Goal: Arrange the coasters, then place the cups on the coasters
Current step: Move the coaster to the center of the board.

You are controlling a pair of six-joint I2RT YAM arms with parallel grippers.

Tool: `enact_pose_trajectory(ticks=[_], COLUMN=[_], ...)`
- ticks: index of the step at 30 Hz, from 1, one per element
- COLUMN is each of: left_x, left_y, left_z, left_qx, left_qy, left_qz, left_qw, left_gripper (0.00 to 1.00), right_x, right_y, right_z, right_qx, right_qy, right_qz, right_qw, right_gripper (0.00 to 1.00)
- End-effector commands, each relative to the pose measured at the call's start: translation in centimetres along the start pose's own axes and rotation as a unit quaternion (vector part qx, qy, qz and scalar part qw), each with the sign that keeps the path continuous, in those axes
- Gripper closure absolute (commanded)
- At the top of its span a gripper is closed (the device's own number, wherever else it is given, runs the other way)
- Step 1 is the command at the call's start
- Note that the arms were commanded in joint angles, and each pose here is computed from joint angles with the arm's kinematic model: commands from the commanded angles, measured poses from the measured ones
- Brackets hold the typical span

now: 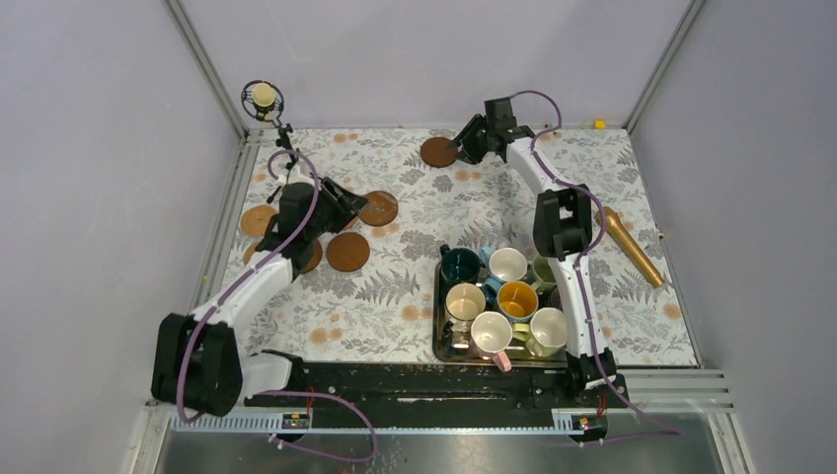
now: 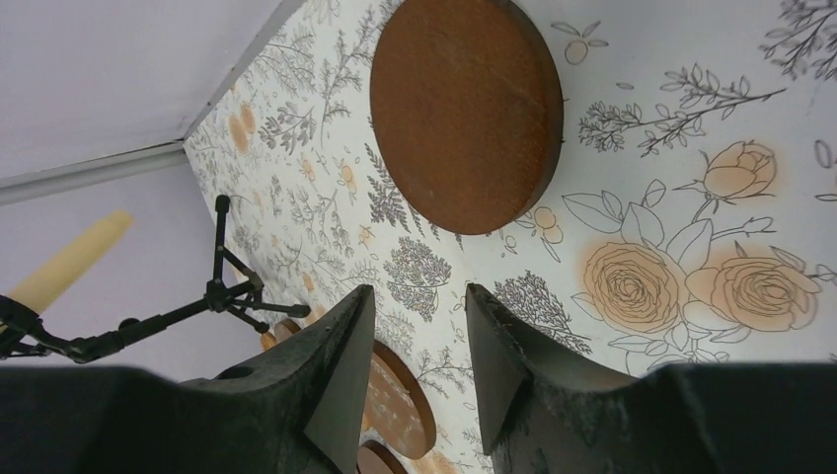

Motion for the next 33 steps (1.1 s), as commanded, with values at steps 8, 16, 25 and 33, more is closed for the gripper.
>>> enact_pose_trajectory(ticks=[8,16,25,33], left_x=[-11.8,-21.9,-31.2,-34.7], left_y=[8.0,8.0,5.9,4.9], left_z=[-10.4,-10.6,-7.1,-5.9], left_qx=[0.019,0.08,0.183,0.192], left_qy=[-0.157,-0.192,-0.171,-0.112], left_qz=[-0.064,-0.047,-0.021,-0.032], left_qw=[0.985,0.977,0.968,0.974], left_gripper=[0.53,0.56,0.6,0.6], right_x=[6.5,3.2,2.3,2.6], right_y=[1.6,2.0,2.7,2.5], right_z=[3.7,1.2,1.2,-0.8], right_qx=[0.071,-0.017,-0.025,-0.042], right_qy=[0.031,0.058,0.081,0.073], right_qz=[-0.035,-0.026,-0.02,-0.025], right_qw=[0.996,0.998,0.996,0.996], right_gripper=[0.51,0.54,0.55,0.55])
Point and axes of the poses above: each gripper's point midway between its finger pads, its own x axis back along the fingers, its own z axis along the line the jaws close on, y = z × x, the point moved 4 cm from there along x, back along the fingers, and after that the axes turned 7 degrees about x, right-handed, at the moved point
